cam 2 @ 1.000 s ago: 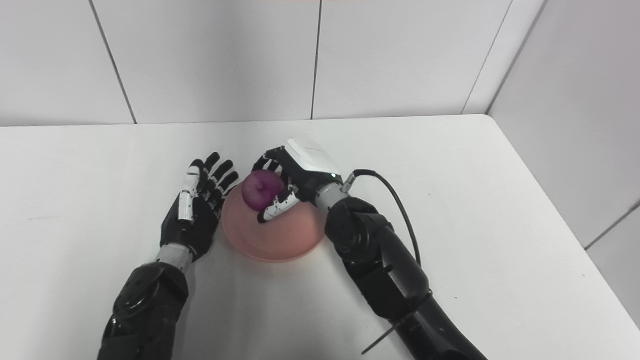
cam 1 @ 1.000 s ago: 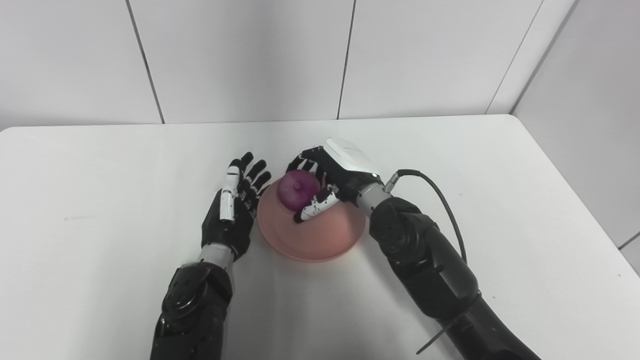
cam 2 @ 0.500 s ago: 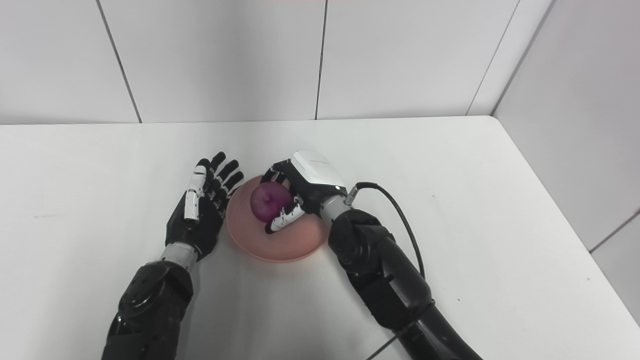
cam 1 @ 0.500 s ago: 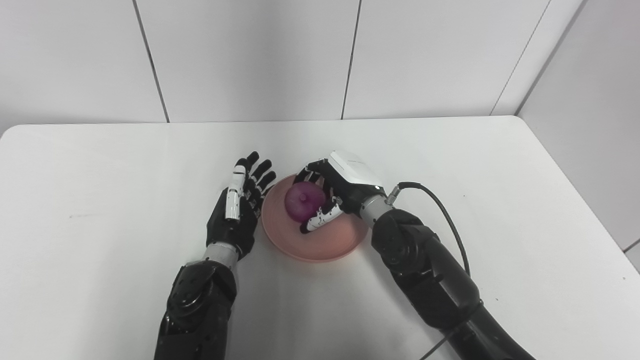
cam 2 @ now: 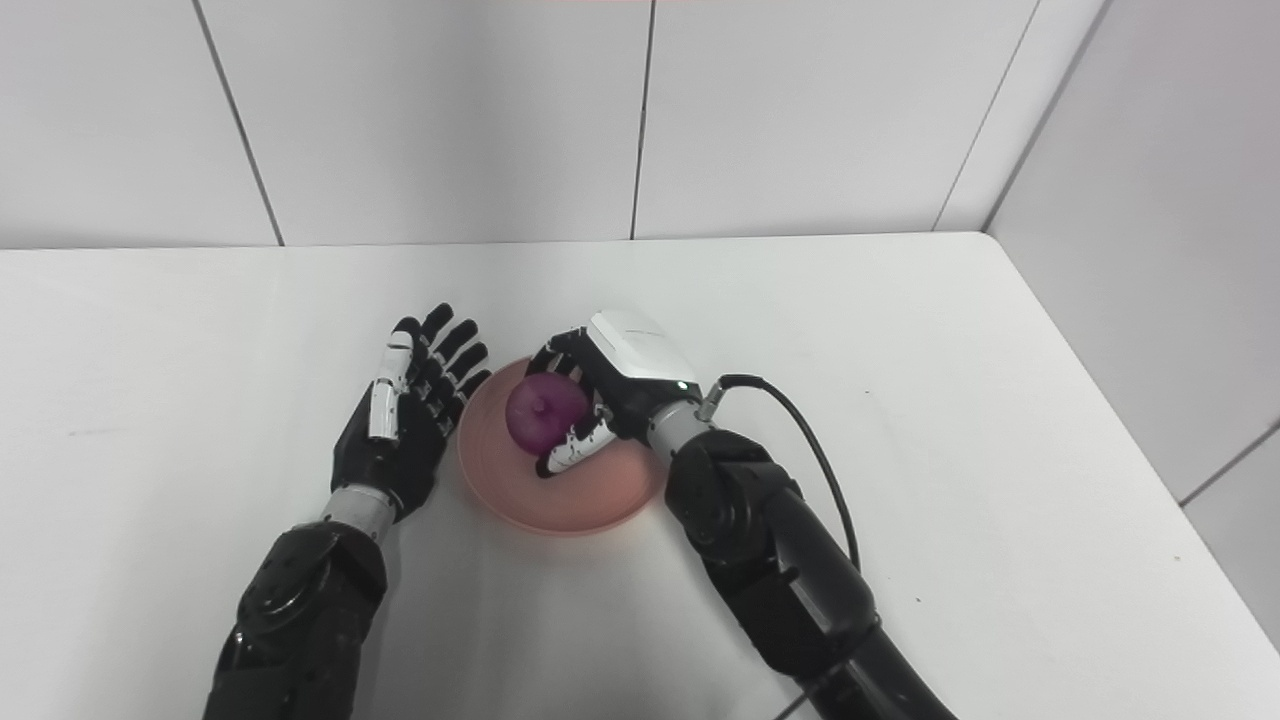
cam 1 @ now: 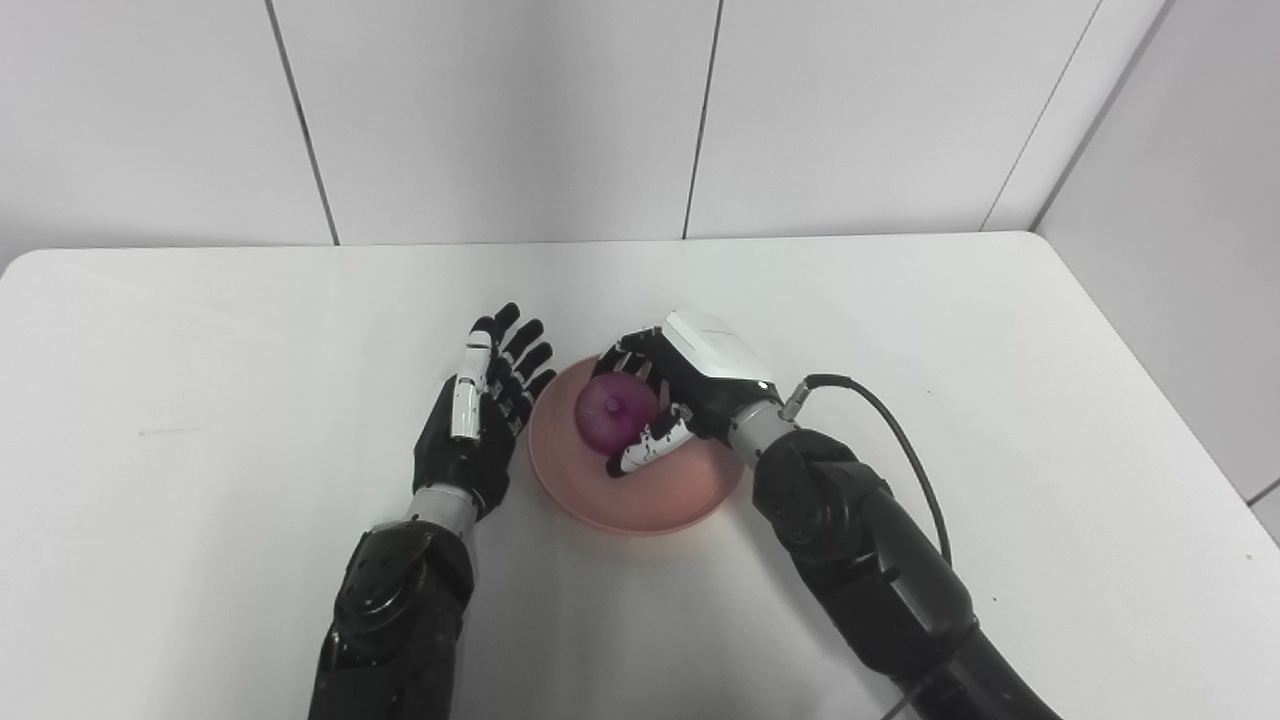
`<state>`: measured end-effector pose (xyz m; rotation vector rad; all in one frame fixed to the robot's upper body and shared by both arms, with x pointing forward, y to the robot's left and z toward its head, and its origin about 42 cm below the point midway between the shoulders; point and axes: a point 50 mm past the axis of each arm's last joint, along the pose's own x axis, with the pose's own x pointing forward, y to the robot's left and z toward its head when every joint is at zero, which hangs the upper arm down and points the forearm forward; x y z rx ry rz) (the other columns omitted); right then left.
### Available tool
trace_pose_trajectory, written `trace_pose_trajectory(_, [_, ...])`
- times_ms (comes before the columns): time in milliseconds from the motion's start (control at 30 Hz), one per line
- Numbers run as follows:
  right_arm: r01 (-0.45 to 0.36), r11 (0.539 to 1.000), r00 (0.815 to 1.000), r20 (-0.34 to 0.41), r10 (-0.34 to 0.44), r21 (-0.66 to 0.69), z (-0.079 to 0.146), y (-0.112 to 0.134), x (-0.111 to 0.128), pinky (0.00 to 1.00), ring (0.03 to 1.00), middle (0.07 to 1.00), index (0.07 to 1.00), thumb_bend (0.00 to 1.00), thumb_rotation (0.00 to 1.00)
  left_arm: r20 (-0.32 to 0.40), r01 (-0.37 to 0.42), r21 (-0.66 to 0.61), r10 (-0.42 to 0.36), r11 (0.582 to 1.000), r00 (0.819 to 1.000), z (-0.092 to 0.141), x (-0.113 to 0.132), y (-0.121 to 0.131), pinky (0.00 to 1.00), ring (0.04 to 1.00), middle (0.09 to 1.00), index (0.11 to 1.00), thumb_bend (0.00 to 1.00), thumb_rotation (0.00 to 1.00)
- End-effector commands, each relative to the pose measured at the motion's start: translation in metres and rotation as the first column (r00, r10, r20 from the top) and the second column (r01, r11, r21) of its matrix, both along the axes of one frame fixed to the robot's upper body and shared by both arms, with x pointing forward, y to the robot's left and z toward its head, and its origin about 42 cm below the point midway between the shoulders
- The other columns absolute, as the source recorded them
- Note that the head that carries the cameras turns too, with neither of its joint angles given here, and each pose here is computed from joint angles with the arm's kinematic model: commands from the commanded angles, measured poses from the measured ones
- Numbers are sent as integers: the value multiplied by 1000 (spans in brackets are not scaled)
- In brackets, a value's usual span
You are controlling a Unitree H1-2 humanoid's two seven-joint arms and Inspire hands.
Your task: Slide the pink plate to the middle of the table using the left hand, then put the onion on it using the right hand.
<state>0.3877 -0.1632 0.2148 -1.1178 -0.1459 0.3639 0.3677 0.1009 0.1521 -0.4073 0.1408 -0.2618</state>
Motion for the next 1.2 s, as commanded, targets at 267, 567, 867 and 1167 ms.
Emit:
trace_pose_trajectory(267, [-45,998,998,38,47,-36,39,-15,-15,689,789,827,857,1000,378,-84,-7,-16,6,1000,996,-16,-6,-4,912,930,932,937,390,1000])
trace_pose_trajectory(567, [-54,998,996,71,56,-32,50,-19,-19,680,794,831,855,1000,377,-84,-10,-16,8,1000,996,-17,-5,-2,918,932,933,941,390,1000])
trace_pose_trajectory(867, [-62,996,990,133,53,68,69,-31,-27,711,813,852,863,1000,383,-88,-10,-21,8,1000,996,-17,-6,-2,921,938,936,943,390,1000])
trace_pose_trajectory(1167, [77,957,968,210,-139,279,70,-57,-49,521,660,911,931,945,532,-88,-7,-18,5,1000,996,-18,-5,-1,920,933,936,947,390,1000])
